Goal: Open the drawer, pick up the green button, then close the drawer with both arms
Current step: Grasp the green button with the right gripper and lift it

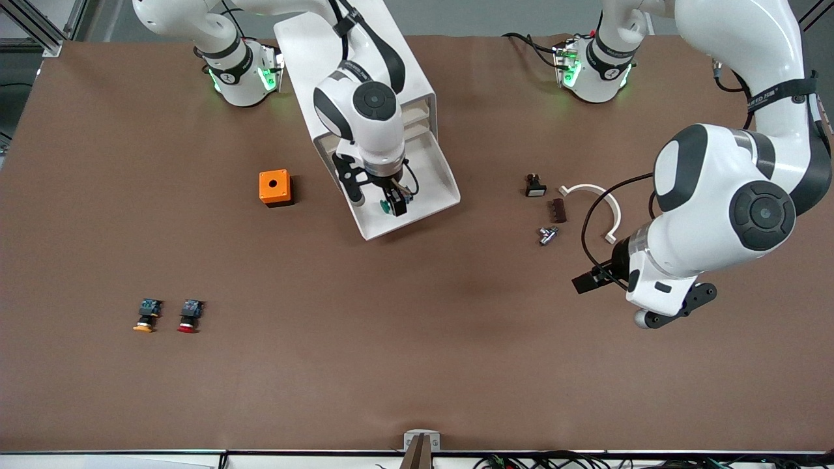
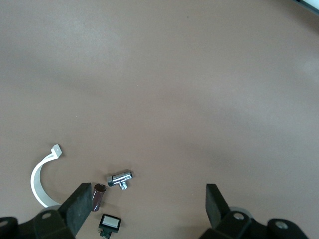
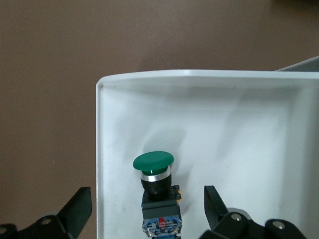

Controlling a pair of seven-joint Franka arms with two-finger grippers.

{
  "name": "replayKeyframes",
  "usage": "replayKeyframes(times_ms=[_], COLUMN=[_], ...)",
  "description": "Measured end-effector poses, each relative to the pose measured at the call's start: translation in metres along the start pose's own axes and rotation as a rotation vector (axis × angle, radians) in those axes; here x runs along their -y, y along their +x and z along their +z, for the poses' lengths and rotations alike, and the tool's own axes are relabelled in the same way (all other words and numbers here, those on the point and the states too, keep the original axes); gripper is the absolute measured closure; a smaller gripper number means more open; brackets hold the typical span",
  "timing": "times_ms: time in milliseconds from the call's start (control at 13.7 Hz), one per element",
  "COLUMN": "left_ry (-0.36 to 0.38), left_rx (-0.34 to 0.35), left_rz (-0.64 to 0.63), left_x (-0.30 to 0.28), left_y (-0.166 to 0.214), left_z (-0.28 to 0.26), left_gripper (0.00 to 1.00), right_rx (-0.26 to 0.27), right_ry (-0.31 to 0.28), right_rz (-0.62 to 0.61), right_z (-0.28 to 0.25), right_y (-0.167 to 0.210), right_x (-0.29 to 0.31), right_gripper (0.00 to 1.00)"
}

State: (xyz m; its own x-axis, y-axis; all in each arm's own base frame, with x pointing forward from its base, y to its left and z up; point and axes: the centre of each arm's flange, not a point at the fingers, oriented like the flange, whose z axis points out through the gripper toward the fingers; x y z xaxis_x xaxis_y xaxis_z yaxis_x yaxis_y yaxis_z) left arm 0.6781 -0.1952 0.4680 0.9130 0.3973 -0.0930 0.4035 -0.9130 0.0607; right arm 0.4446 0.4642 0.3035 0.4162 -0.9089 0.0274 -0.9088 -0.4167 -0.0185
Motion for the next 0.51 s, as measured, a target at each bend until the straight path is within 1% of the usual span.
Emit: replayKeyframes(times_ms=[292,365,438,511], left_ry=[-0.009,-0.009,-0.008,-0.006], left_rx=[-0.013,-0.013,-0.011,-0.01], left_rz=[-0.001,-0.001,-0.001,-0.002], left_x=[-0.001,-0.001,-0.001,0.0], left_y=[0.002,0.002,0.002,0.002], left_z=[0.0,0.0,0.001,0.004], left_gripper=[0.0,0.0,0.0,0.0], right_rx=[-0.009,-0.011,-0.013,-0.013], right_ry=[-0.006,-0.01,-0.013,-0.013], right_rz=[-0.012,-0.017,-0.023,-0.03], right_z=[0.023,0.027,0.028,0.029], right_y=[-0.01,-0.012,-0.016,-0.02], right_x=[0.002,0.001,-0.001,-0.003], right_gripper=[0.02,0.07,0.07,0.15])
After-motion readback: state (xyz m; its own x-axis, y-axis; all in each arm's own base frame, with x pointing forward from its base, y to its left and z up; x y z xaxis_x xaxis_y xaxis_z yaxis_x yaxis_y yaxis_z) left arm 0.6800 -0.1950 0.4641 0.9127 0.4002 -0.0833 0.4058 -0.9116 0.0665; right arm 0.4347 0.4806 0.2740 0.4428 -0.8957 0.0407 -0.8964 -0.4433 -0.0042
